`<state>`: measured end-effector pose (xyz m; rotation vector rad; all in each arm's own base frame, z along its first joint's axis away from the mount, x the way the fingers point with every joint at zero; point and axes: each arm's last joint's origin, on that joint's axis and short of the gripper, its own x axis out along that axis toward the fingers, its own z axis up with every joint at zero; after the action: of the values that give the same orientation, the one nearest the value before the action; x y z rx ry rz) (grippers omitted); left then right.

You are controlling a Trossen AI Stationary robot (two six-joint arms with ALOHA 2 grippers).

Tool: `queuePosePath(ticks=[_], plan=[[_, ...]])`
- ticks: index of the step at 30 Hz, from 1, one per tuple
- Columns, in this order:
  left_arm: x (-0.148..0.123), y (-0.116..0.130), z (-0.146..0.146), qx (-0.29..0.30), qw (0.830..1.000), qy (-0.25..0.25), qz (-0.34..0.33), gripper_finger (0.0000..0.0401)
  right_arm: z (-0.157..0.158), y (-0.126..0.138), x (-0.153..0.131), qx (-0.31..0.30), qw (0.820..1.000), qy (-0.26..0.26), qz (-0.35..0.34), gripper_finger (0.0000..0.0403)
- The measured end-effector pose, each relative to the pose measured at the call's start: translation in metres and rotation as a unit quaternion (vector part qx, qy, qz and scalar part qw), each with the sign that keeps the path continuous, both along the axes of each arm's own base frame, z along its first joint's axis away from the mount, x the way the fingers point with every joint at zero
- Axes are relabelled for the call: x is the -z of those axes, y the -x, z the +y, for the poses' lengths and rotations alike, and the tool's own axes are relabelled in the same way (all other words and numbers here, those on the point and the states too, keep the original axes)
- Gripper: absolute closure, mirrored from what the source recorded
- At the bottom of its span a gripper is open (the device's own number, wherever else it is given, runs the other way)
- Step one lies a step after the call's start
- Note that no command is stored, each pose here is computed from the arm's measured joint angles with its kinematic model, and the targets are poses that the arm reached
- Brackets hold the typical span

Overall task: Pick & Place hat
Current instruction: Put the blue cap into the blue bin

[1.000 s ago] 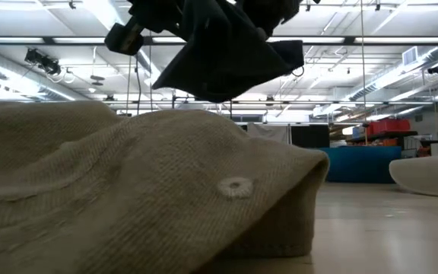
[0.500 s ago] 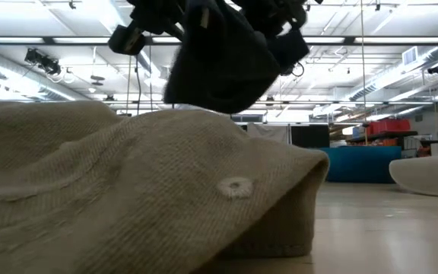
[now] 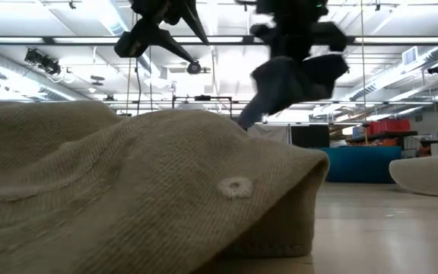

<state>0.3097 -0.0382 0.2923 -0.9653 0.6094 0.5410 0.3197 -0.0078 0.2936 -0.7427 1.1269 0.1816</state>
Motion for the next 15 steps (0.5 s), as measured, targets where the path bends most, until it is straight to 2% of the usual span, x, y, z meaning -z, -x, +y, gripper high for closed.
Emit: queuePosePath(ticks=[8,12,15], plan=[[0.000,0.000,0.000,0.011,1.000,-0.011,0.002,0.0242,-0.026,0.073,-0.060,-0.054,0.995,0.078,-0.003,0.0401],[0.000,0.000,0.000,0.011,1.000,-0.011,0.003,0.0242,-0.045,0.111,-0.072,-0.066,0.990,0.113,0.048,0.0402],[0.000,0.000,0.000,0.011,1.000,-0.011,0.003,0.0243,-0.058,0.127,-0.073,-0.080,0.986,0.127,0.075,0.0402]])
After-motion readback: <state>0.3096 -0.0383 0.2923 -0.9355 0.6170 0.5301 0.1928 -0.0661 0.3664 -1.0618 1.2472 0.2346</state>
